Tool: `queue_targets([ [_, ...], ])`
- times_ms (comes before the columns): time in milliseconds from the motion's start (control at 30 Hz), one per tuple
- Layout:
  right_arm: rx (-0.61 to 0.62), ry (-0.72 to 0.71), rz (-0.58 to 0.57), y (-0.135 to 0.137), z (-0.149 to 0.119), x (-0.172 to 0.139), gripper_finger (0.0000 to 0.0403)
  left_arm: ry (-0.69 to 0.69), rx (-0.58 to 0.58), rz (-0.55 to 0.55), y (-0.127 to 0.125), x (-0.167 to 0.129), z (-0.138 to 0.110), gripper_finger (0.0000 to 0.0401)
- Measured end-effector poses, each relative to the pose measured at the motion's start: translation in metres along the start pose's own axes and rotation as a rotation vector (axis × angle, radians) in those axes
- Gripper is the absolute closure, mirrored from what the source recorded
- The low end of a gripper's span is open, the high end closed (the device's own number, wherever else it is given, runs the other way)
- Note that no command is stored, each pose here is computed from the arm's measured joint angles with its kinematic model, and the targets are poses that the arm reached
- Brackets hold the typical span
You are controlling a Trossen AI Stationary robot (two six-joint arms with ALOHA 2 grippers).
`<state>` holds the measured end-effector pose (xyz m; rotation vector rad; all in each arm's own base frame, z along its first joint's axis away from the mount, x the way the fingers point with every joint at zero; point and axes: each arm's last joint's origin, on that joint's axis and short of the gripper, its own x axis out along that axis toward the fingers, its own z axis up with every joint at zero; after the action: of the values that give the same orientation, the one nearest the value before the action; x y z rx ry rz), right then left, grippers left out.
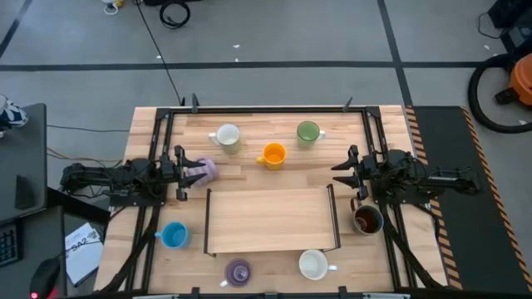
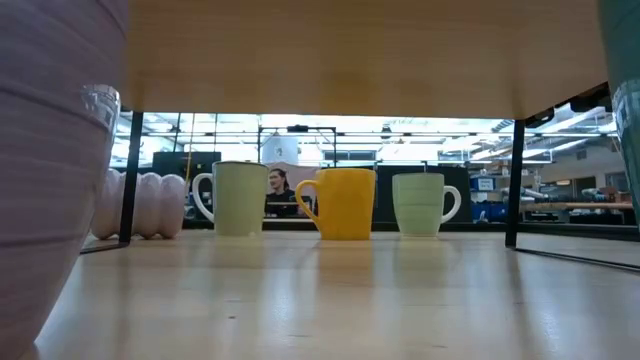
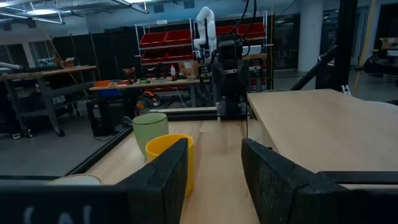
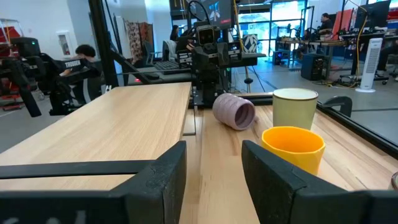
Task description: Place coffee mugs
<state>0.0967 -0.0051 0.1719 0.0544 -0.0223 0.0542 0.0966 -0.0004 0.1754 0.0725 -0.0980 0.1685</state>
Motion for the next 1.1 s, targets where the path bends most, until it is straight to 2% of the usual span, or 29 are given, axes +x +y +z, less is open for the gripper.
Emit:
queue_targets([
  [967, 0.000, 0.000, 0.000, 0.0000, 0.0000, 0.0000, 0.0242, -0.004, -0.001, 0.001, 0.0001, 0.0000, 0.0005, 0.0244],
  [1100, 0.000, 0.000, 0.000, 0.0000, 0.0000, 0.0000, 0.0242, -0.040, -0.034, 0.008, 0.0005, -0.0001, 0.0040, 0.0244],
])
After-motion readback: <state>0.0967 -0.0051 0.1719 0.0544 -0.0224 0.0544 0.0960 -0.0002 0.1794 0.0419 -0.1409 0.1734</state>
